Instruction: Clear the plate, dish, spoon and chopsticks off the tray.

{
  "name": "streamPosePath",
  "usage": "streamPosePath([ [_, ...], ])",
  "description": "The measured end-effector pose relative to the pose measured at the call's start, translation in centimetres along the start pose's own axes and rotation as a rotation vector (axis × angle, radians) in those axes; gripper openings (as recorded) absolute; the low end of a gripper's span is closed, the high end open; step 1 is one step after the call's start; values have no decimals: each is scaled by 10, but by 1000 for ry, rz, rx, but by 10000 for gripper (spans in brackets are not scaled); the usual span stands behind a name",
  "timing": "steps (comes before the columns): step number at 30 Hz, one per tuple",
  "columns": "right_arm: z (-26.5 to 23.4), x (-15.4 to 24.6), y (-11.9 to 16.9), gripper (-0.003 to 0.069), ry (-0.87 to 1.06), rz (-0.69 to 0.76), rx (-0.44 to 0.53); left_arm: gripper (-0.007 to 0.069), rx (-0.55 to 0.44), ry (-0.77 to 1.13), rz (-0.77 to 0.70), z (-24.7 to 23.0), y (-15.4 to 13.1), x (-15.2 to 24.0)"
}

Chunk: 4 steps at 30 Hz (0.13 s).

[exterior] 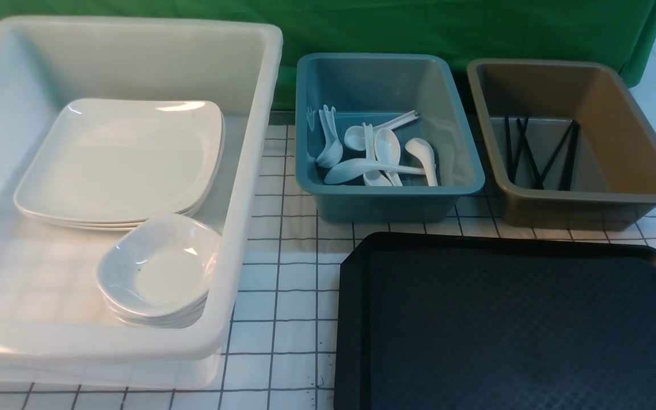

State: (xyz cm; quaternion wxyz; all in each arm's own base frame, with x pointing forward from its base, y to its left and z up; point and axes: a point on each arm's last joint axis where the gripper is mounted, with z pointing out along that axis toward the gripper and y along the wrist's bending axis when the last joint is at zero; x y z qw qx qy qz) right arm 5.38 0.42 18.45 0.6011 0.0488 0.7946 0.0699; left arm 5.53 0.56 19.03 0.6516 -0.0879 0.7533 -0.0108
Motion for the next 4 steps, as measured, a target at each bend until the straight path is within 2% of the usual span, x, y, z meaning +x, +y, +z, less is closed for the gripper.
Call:
streamPosePath([
  [4, 0, 0, 0, 240, 0, 0, 0, 5, 0, 0, -1, 0, 0, 0],
])
